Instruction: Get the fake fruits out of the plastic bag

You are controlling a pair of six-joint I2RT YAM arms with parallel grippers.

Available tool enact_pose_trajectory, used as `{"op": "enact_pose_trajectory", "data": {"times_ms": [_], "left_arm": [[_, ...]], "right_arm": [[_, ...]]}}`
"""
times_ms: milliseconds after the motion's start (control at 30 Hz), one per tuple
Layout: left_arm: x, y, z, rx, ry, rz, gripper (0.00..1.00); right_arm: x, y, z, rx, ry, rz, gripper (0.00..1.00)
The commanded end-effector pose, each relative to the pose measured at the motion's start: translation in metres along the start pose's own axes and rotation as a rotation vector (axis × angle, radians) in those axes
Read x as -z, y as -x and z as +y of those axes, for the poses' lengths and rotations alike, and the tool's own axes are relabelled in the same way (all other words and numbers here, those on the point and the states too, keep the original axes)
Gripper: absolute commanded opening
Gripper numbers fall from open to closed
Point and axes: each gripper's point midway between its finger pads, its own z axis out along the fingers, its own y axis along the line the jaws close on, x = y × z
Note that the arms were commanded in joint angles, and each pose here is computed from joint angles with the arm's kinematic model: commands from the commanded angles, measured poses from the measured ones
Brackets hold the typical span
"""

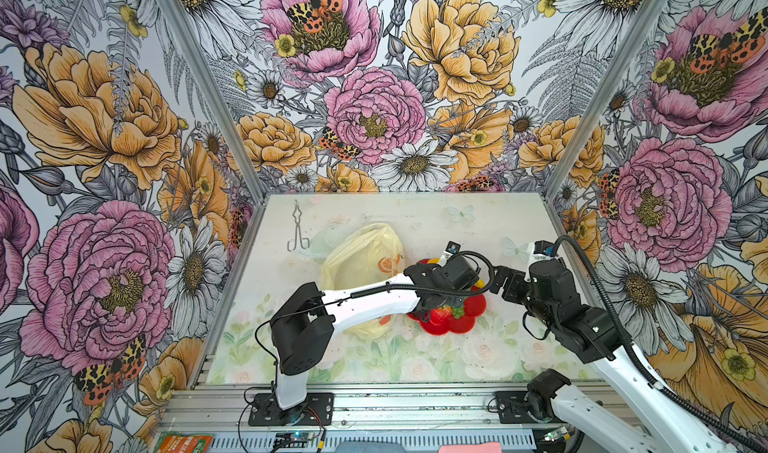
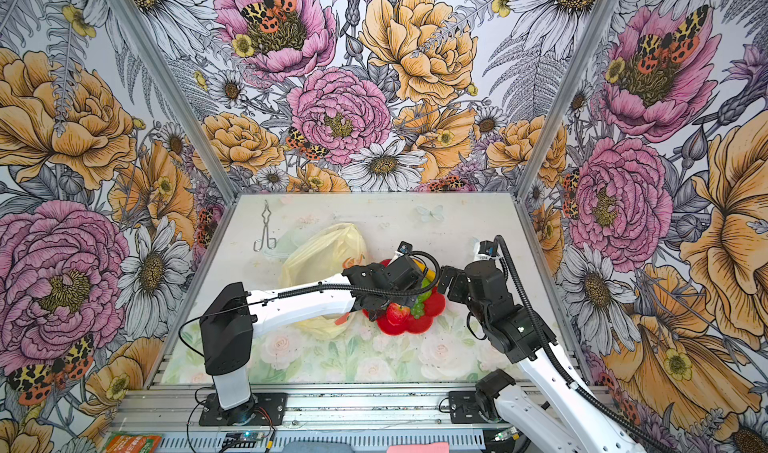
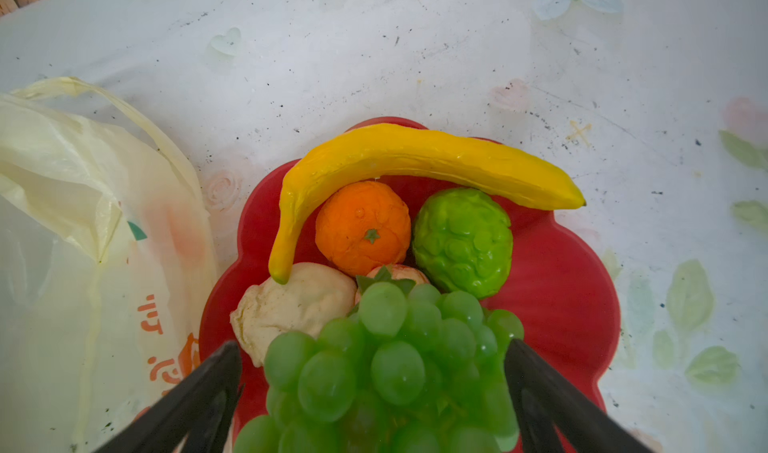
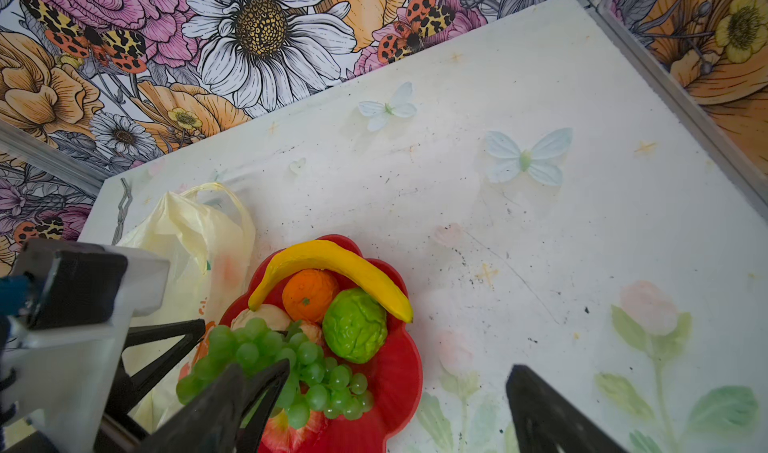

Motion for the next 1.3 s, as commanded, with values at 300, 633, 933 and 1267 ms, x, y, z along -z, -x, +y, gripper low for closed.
{"op": "enact_pose_trajectory", "data": {"times_ms": [300,633,933,1267], "left_arm": [[0.035,0.031,0.042,0.185,-0.08,-0.144,0.99],[0.1,0.024,0.176,0.427,0.011,-0.414,0.98],[0.135,-0.057,0.351,0.624,0.493,-0.531,0.99],[0.068,-0.116,0.326,0.869,0.273,-0.19,0.99]], "right_arm": [[-0.005,-0.003,-0.008,0.031,-0.039,0.001,0.99],[-0.009,0.008,-0.036,0.151,-0.204,-0.063,0.99],[-0.031,0.008,-0.068,0.255,-0.332,-0.157,1.0],[-0.048,-0.007,-0.074,0.119,-0.287,-0.098,1.0]]}}
